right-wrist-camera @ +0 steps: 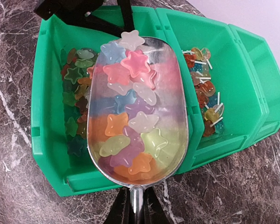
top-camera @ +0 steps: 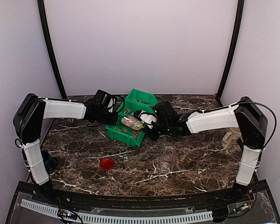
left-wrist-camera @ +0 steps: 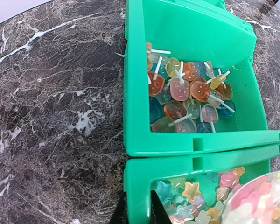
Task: Pack the candies
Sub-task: Scoop the fake candies from the storage box, then place the storage box at the center of the board.
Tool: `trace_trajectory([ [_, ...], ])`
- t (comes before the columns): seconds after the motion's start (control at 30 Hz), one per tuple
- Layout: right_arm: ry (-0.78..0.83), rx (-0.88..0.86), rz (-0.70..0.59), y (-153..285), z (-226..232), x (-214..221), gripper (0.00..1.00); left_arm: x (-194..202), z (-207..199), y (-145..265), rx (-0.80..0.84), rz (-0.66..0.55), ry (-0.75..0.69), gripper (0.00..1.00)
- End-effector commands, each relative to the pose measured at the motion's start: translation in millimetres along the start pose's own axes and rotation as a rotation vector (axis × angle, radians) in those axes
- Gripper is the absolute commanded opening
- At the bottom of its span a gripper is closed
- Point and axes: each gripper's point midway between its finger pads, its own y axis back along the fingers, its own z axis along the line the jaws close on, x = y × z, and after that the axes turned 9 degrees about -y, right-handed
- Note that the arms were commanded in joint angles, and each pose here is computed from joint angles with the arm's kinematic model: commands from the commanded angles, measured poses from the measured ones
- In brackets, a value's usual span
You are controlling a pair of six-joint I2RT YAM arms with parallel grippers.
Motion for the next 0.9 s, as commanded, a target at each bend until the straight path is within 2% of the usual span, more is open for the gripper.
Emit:
trace_trajectory([
  [0.0, -0.03, 0.015, -0.115, 16.2, -8.3, -32.9, 0.0, -92.2, -3.7, 49.2, 0.045, -0.298, 0.048, 0.0],
  [0.37, -0.058, 0.06, -0.193, 42.4, -27.9, -29.5, 0.0, -86.7, 1.1, 44.7, 0.074, -0.304, 0.065, 0.0],
  [0.47, -0.148, 0.078, -0.221, 48.6, -40.3, -29.6, 0.0, -85.4, 0.5, 41.3, 0.105, -0.306, 0.081, 0.0],
  [0.63, -0.195, 0.104, -0.302, 67.0, -50.8, -41.6, 0.0, -77.4, 1.3, 30.2, 0.126, -0.277, 0.11, 0.0],
  [0.87, -0.21, 0.159, -0.397, 95.3, -62.5, -59.0, 0.0, -72.0, -1.3, 22.2, 0.16, -0.254, 0.078, 0.0],
])
